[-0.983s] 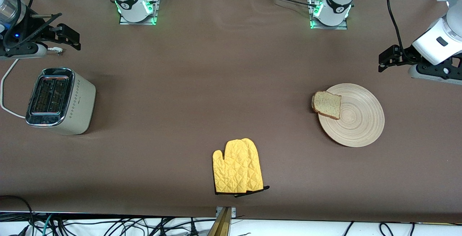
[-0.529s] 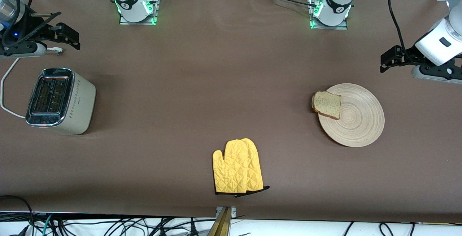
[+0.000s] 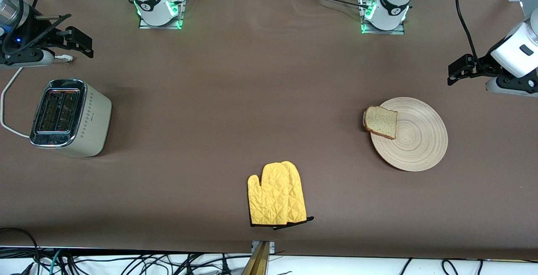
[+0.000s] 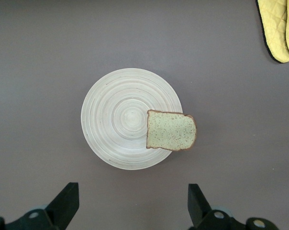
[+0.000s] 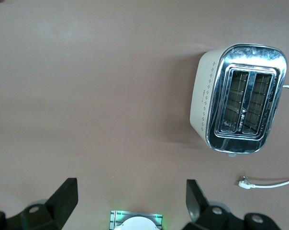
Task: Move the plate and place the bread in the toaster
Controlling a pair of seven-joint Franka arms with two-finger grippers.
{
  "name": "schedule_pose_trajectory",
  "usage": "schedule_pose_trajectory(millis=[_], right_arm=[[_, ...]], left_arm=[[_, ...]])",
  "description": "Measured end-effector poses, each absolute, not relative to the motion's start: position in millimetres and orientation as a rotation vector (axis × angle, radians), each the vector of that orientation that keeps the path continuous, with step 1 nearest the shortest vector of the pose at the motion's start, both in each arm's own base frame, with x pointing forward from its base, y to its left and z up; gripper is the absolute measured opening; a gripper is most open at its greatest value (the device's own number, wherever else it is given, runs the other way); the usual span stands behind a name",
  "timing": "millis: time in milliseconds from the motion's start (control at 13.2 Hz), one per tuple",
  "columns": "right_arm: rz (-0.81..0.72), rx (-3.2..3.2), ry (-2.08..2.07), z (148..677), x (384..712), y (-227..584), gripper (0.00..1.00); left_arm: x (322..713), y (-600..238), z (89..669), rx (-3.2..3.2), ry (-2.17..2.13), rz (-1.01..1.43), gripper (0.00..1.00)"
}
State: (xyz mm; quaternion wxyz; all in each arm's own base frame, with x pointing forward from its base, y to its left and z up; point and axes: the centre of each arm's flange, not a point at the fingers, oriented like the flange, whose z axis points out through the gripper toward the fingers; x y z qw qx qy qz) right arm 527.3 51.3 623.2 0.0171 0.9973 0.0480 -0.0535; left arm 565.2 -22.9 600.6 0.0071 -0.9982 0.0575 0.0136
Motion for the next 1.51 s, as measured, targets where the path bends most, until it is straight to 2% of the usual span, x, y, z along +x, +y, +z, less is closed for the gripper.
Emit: schedule_pose_trajectory(millis=[1512], right_arm=[[-0.166,3.099,0.148,623.2,527.4,50.8,1.00]], left_arm=[[564.4,-23.8,596.8,-3.122,0.181,0.075,1.00]])
